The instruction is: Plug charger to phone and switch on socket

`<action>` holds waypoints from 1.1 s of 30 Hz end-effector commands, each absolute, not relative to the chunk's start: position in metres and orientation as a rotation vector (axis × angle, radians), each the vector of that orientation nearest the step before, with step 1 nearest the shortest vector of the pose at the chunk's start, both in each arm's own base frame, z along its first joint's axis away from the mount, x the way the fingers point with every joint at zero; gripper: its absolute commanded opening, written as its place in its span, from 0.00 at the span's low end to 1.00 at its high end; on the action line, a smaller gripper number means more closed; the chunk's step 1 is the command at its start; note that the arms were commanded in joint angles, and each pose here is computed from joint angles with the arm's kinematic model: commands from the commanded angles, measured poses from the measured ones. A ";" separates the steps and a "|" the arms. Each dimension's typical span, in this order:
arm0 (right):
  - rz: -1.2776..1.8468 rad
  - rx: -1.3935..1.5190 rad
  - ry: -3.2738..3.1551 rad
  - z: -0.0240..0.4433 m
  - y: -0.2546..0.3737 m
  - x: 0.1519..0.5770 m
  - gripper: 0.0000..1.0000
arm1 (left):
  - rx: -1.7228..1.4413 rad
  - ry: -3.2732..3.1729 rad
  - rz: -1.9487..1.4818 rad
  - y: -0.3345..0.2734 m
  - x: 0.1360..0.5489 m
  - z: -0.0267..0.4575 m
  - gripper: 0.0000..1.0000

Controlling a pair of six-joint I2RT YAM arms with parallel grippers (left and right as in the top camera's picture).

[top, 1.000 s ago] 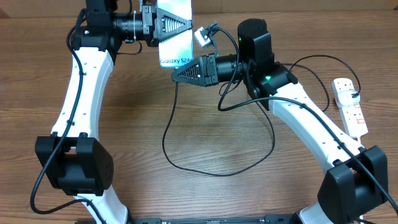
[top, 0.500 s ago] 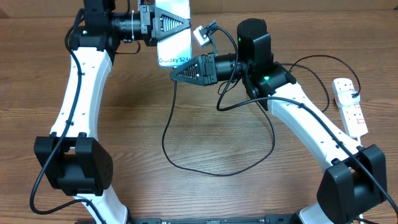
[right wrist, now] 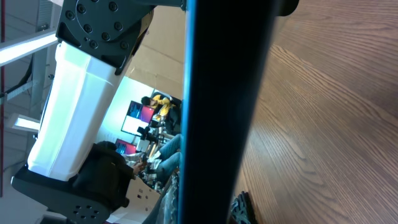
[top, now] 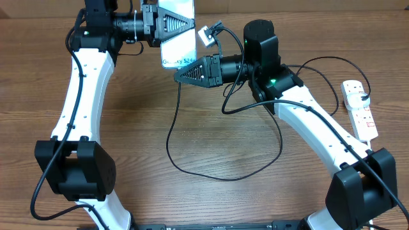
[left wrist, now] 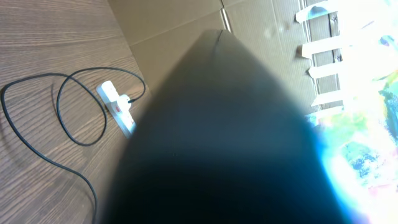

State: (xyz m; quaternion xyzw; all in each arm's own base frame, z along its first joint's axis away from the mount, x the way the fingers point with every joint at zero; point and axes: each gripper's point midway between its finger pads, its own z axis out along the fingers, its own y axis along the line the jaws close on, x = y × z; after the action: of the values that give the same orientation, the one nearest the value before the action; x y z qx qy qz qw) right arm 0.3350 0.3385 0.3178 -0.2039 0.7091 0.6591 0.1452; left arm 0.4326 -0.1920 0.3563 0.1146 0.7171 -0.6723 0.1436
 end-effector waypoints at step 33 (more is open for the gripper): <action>1.846 -0.642 1.985 0.322 0.299 0.351 1.00 | 0.381 2.164 -1.916 -0.205 0.394 0.327 0.04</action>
State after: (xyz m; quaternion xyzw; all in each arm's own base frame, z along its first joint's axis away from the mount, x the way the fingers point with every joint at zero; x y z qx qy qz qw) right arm 0.3600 0.2962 0.3084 -0.1983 0.7172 0.6451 0.1735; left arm 0.4050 -0.1948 0.3189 0.0821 0.7461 -0.6546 0.0900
